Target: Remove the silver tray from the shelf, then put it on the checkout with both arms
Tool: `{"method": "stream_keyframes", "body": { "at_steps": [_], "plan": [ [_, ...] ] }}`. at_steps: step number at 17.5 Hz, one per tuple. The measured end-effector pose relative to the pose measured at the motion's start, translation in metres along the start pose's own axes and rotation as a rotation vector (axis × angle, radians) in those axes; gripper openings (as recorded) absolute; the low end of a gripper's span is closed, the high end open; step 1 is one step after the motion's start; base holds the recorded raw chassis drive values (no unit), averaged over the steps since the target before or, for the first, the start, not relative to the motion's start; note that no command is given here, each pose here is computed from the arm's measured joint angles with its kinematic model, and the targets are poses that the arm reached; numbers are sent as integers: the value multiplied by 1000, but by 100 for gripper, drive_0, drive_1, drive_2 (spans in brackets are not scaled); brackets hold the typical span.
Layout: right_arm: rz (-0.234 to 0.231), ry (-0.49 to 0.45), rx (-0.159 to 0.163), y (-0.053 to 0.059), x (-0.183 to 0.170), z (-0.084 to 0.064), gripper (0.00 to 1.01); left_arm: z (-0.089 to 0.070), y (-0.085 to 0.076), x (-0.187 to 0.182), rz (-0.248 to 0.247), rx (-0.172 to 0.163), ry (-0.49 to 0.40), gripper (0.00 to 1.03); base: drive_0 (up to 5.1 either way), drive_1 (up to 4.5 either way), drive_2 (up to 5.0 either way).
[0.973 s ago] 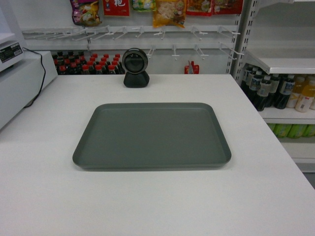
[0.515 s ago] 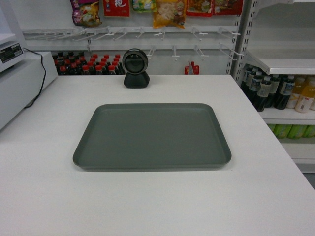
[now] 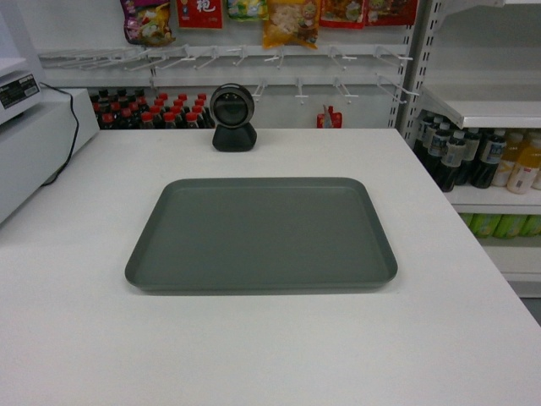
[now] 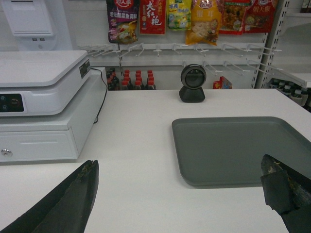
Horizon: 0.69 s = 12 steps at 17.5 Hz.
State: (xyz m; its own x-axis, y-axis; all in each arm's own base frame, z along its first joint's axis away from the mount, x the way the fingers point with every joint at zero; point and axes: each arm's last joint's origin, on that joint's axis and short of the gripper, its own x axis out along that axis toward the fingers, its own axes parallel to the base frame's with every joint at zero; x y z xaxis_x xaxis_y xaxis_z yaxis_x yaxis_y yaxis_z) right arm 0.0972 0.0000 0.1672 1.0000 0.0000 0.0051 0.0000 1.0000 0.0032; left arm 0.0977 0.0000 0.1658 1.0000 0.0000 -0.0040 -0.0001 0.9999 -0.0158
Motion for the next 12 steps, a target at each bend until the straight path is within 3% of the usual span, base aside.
{"method": "stream_keyframes", "body": {
  "at_steps": [12],
  "plan": [
    [0,0,0,0,0,0,98,0,0,0,0,0,0,98,0,0,0]
  ]
}}
